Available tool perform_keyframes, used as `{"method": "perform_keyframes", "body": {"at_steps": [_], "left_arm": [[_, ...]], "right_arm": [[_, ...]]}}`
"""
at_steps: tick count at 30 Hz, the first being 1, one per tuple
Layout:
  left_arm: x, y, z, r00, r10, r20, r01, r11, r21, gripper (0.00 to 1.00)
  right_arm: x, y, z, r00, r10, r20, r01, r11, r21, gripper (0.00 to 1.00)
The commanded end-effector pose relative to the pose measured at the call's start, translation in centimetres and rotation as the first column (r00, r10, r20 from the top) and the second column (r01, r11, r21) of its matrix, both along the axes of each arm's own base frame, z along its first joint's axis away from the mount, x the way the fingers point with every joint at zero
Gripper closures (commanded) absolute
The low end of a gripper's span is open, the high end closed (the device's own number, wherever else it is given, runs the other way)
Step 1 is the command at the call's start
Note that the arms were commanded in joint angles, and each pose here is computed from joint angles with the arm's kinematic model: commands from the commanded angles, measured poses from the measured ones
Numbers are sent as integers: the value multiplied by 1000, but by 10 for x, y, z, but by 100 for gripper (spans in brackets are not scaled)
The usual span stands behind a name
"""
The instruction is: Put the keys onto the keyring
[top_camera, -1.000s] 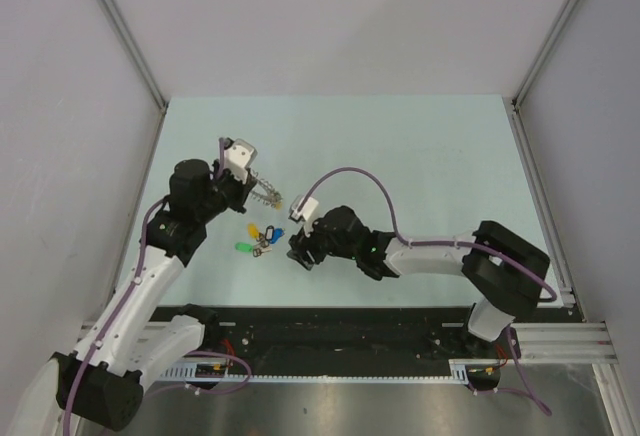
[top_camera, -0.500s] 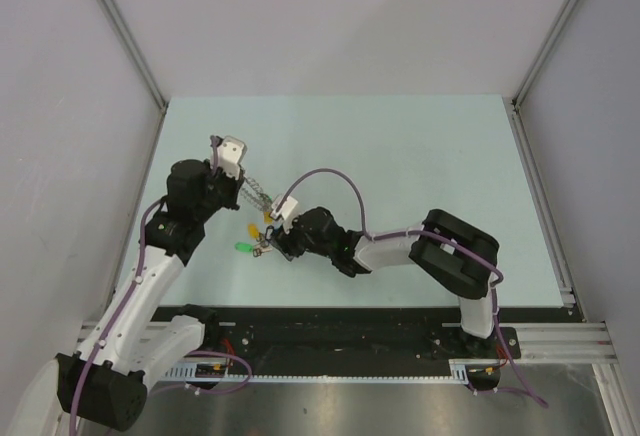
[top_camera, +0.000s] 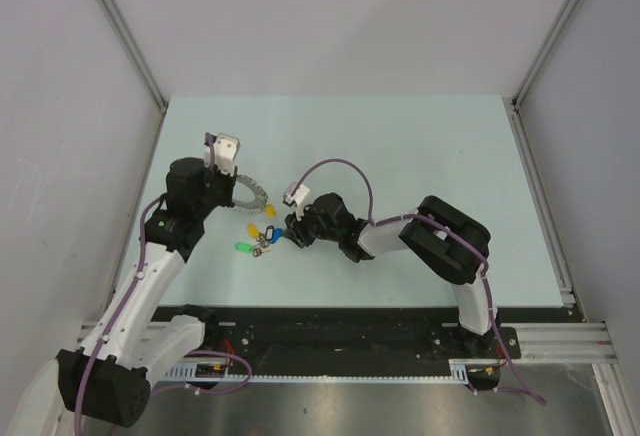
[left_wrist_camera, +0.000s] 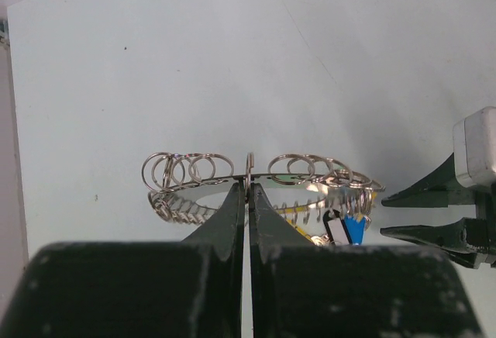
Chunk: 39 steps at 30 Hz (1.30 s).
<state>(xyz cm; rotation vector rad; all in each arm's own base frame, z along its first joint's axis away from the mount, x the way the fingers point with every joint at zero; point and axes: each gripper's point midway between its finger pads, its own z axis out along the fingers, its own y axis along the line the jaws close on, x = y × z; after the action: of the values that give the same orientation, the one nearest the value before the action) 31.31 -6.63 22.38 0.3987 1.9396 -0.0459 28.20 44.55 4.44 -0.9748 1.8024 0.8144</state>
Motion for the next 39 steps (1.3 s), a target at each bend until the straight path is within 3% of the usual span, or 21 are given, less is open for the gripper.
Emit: {"method": "perform_keyframes", "body": {"at_steps": [1,28,33,36,39], "left_arm": [[9,3,17,997,32,64,-30,999,-31,100],[11,1,12,999,13,47,-11,999,-40,100],[11,1,11,999,11,42,-10,999,-39,100],[11,1,11,999,11,44,-9,999,-38,100],[11,-1,11,999,-1,44,3,999,-41,100]], "right_arm": [[3,4,2,999,52,6,-53,996,68,63],[1,11,-42,988,150,-34,-148,987,62,72],[1,11,-44,987,158,-43,-155,986,58,82],[-2,8,-46,984,165,-65,-162,986,44,94],[-5,5,-33,981,194,-22,-194,981,12,100]]}}
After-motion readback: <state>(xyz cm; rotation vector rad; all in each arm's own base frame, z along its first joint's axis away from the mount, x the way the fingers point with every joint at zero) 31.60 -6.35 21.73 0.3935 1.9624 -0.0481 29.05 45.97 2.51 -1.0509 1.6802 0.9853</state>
